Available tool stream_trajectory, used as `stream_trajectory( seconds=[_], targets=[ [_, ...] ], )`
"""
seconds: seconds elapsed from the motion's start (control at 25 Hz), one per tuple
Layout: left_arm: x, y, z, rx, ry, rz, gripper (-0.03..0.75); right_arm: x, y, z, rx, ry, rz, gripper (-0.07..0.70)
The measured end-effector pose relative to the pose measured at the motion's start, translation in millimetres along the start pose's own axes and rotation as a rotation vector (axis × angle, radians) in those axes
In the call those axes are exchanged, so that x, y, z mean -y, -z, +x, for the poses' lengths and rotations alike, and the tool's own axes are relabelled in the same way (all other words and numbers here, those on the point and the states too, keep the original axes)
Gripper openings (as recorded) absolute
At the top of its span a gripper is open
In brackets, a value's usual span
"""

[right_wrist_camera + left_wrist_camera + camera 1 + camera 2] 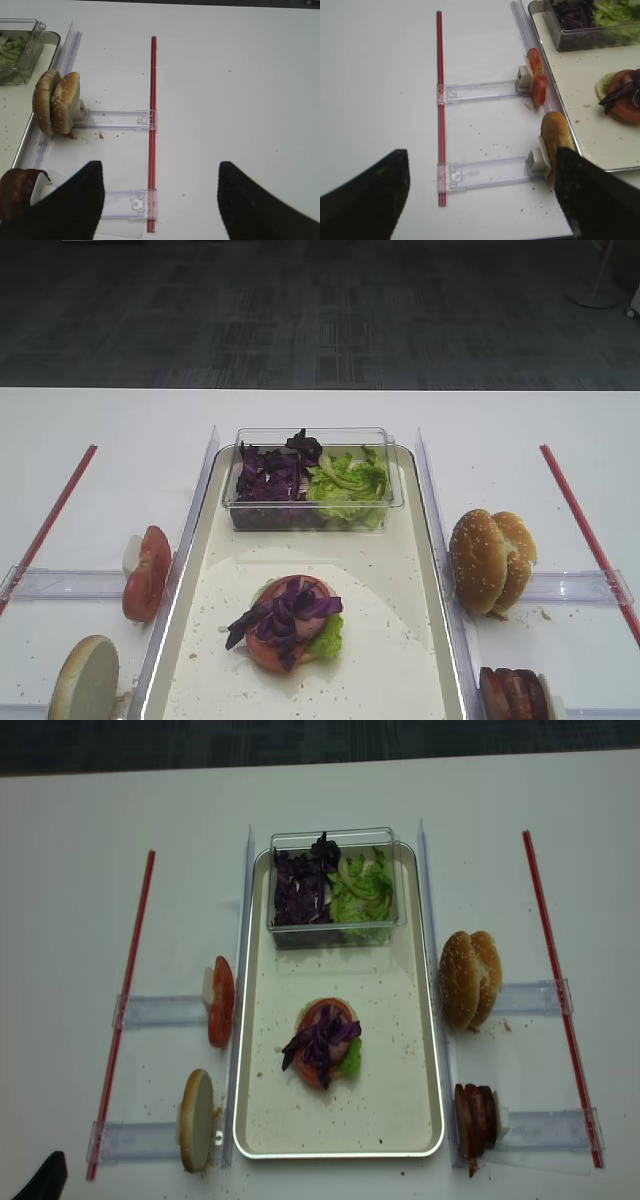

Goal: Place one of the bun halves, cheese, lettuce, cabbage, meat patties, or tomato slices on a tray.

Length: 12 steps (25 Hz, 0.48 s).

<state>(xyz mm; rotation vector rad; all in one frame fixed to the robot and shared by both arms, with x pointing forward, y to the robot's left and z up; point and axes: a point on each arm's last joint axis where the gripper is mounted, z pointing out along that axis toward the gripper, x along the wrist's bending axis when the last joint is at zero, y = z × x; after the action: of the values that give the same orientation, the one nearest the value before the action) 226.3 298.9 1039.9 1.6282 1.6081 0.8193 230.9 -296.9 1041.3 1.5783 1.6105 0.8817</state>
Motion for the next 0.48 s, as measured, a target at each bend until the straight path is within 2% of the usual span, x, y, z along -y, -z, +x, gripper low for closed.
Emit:
stream_trajectory(
  seconds=[0.48],
  targets=[
    [0.0, 0.0, 0.0, 0.000, 0.000, 0.000, 0.545, 0.0, 0.0, 0.0, 0.000, 0.000, 0.000, 0.507]
  ],
)
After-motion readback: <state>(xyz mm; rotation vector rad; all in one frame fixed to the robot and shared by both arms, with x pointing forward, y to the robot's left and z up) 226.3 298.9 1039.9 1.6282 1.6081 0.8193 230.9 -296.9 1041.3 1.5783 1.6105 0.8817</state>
